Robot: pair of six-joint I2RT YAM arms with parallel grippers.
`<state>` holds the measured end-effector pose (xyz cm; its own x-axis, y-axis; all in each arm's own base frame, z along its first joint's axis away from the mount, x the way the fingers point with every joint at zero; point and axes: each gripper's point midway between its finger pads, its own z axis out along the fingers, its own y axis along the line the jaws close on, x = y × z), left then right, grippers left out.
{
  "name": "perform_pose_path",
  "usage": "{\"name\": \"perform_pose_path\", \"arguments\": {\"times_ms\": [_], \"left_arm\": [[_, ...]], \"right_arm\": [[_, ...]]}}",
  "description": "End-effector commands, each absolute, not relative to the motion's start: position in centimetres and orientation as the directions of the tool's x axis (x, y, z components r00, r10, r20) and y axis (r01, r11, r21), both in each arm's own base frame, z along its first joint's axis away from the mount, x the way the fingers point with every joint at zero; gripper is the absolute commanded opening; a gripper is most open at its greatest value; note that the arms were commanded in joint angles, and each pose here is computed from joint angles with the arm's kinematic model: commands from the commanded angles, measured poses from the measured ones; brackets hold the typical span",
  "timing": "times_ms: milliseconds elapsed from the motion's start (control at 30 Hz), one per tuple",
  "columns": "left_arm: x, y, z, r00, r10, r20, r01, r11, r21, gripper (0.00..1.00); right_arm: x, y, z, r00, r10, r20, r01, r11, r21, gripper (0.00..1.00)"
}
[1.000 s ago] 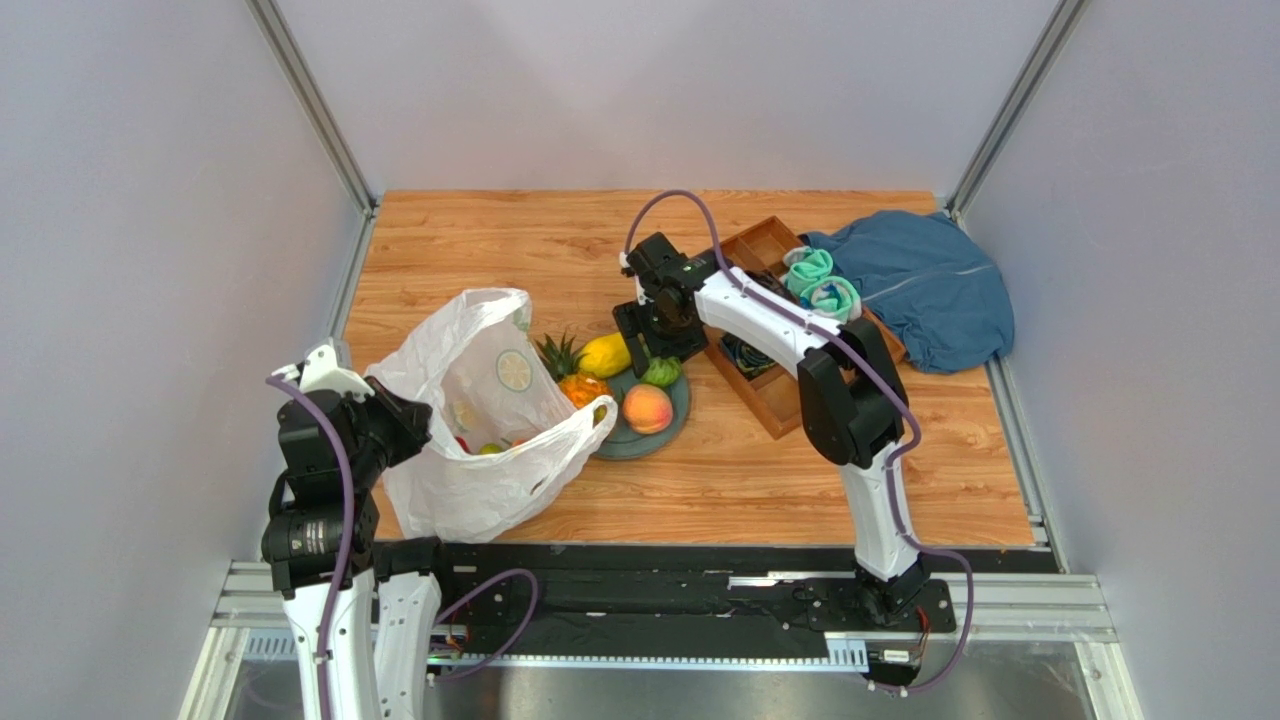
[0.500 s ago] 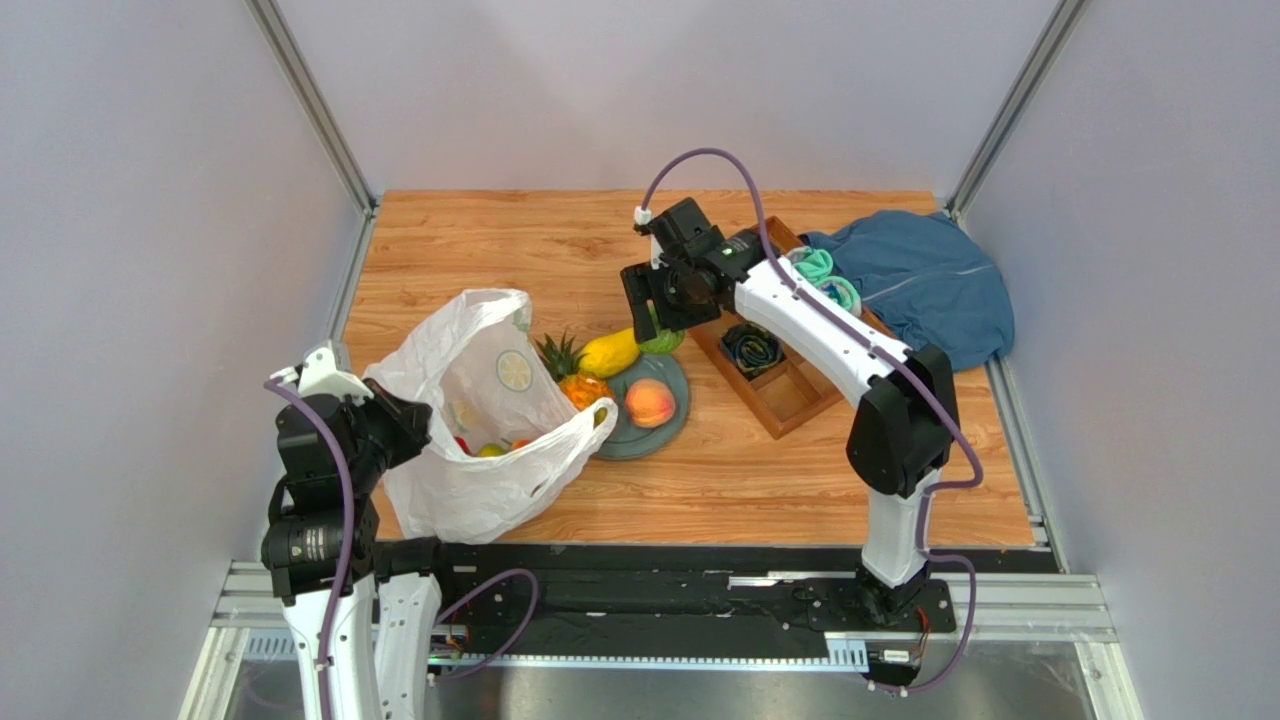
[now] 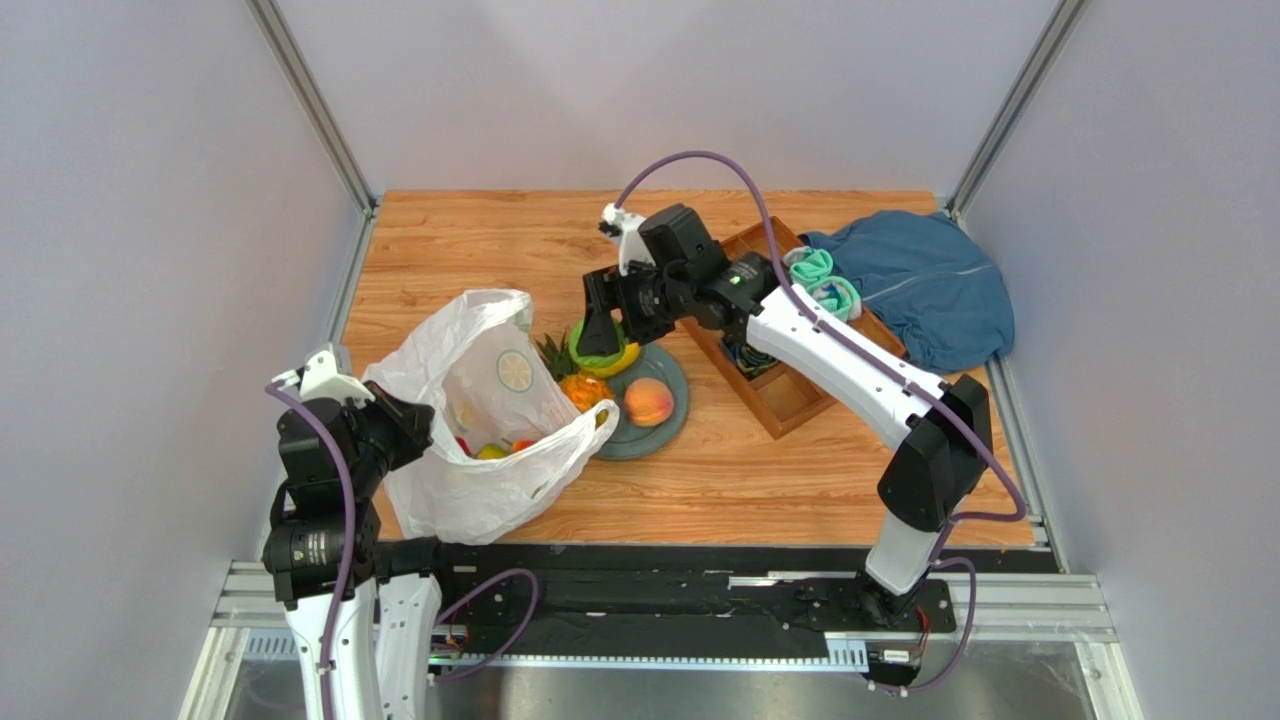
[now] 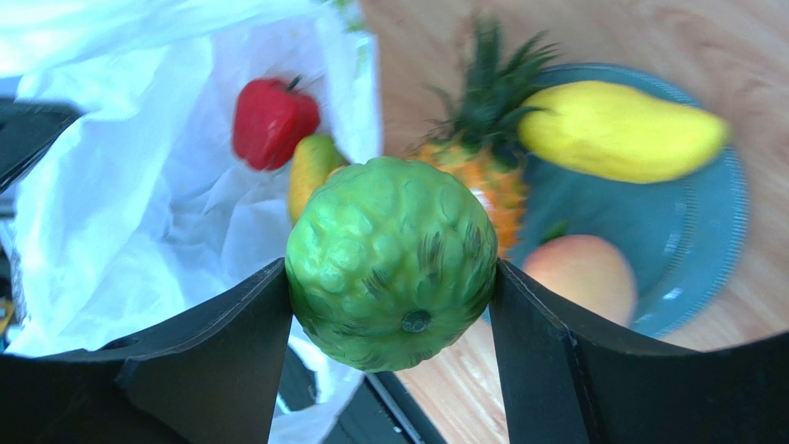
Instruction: Place the fruits into the plastic bag
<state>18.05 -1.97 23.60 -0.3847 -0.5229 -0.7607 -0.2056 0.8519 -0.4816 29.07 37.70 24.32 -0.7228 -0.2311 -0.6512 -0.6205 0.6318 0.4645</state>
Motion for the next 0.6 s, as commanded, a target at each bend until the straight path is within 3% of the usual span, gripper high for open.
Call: {"name": "perform_pose_path", "arguments": {"times_ms": [0,200,567], "left_arm": [[18.2,-2.3,24.1,-0.366,-0.530,-0.765,-0.181,0.847,-0.501,0.00],[18.0,-2.4,23.9,-0.366,-0.536,-0.761,-0.182,0.843,-0.506,0.00],[17.6,-2.7,23.8,-0.361,-0.547,-0.755,-0.174,0.835,-0.522,0.00]], "right_arm": [[25.6,41.2,26.2,-0.663,-0.284,-0.693,-0.719,0.502,0.482,0.48],[22.0,44.8,26.0,-0.613,-0.369,-0.699,-0.782,0.408,0.470,0.48],[18.9,49.7,24.5,-0.660,-0.421,-0.623,-0.751,0.332,0.571,0.51]]}}
